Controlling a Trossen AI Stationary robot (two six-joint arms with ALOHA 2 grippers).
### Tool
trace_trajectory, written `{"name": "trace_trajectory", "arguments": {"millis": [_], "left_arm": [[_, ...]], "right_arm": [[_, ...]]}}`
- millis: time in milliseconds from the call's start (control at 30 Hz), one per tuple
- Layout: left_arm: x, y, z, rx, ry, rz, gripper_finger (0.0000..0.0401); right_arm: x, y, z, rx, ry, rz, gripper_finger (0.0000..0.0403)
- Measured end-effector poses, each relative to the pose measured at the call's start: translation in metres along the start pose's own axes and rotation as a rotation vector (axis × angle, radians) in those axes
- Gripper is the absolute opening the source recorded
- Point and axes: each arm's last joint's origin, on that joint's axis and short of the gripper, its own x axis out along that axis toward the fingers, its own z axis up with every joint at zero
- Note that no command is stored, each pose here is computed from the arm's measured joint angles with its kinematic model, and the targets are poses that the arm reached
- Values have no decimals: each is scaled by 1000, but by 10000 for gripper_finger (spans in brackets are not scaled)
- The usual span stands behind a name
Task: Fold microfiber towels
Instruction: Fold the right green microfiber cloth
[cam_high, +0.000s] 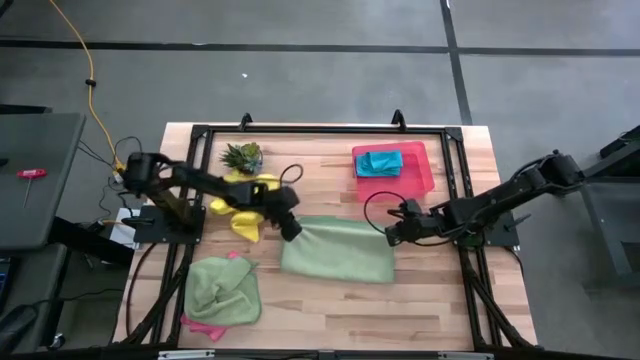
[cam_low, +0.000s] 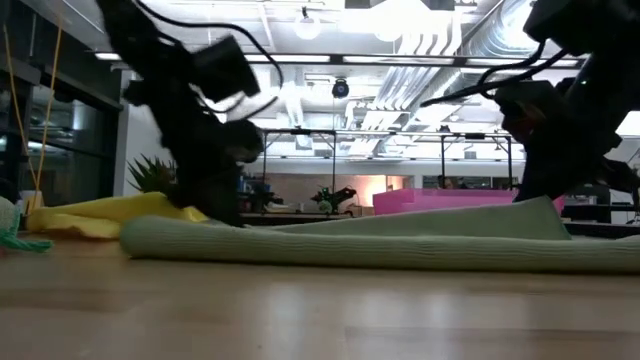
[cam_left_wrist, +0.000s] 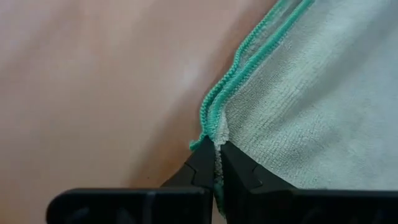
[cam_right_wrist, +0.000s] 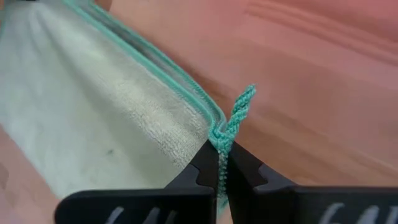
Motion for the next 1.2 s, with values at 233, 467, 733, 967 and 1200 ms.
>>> {"name": "trace_trajectory", "arguments": {"millis": [233,467,733,967,1200], "left_arm": [[-16,-17,-23,-74,-93,22,0],[-17,-18,-18,-1,-157,60,5],[-18,-13,-11,122,-242,161,5],[-25,-20,-12,310,-341,291,2],[-36,-42,-21,499,-477,383,1]], "right_arm": [[15,5,1,-72,12,8,0],[16,-1,14,-102,-32,-32,0],[11,-2,25,-234,-89,-65,0],[-8,21,36,-421,-158,-83,0],[-25,41,35,-585,-242,-88,0]]}}
